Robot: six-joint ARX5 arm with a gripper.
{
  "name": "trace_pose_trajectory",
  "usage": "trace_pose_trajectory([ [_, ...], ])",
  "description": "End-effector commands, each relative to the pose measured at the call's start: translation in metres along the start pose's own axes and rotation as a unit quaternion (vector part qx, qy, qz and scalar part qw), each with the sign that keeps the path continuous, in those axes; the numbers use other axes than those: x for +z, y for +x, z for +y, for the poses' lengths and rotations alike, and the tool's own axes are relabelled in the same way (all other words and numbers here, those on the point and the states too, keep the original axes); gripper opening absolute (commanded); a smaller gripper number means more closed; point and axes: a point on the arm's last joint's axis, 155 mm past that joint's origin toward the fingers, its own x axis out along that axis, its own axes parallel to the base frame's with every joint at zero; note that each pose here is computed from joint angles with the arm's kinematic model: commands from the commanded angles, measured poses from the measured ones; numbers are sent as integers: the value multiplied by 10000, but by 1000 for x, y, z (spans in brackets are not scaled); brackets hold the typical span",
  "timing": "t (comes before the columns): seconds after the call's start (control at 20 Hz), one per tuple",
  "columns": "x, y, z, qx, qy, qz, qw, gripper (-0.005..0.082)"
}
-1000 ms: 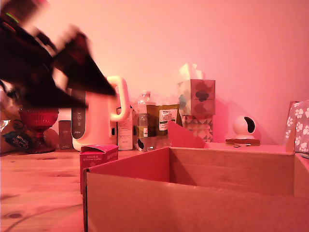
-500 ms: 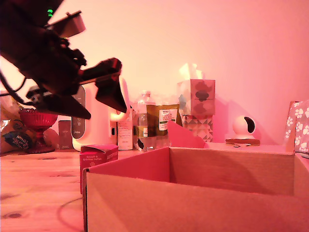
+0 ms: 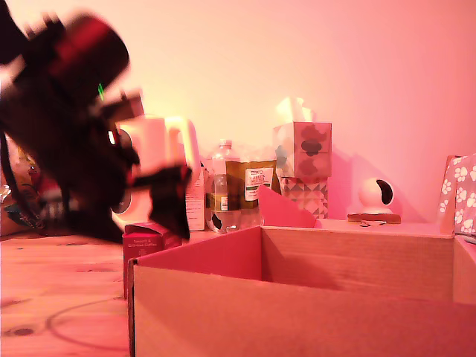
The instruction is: Pick the red carton of coffee filters and place it in the cardboard box
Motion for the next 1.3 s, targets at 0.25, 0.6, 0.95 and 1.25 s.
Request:
trace_pose_trajectory([
  [0.25,-11,7,3,-8,-21,255,9997,249],
  [0.6,15,-33,-2,-131,153,-9,9998,212],
  [0.95,61,-104,-16,-427,225,-847,9952,212],
  [1.25,50,-105,-67,-1163,569,-767,9886,213],
])
